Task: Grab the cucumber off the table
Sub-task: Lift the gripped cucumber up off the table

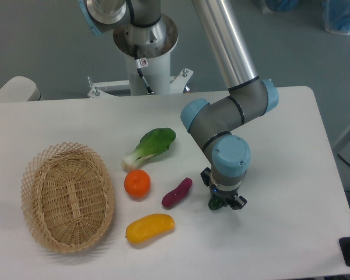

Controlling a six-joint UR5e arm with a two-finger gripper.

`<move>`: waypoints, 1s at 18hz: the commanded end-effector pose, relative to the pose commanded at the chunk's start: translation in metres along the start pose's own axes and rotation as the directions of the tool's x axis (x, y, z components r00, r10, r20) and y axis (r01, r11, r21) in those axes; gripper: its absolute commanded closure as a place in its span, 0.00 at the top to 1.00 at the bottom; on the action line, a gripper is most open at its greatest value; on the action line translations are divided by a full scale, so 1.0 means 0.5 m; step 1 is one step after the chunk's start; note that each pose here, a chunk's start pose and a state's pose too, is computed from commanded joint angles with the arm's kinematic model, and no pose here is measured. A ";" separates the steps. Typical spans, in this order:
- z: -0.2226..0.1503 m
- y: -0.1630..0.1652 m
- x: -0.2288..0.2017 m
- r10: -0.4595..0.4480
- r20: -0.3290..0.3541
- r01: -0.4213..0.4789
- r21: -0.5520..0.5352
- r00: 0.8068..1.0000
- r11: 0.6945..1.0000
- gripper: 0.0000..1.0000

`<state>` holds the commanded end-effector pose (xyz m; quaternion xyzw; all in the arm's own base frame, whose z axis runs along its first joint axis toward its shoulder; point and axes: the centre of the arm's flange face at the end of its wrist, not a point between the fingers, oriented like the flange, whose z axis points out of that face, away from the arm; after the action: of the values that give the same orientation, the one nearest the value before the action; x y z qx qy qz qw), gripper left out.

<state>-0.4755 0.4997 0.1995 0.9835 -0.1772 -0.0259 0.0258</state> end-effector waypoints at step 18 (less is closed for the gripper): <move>-0.140 0.038 -0.122 -0.036 -0.070 0.042 0.080 0.997 0.996 0.15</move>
<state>-0.5349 0.5063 0.2732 0.9873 -0.1579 0.0147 -0.0086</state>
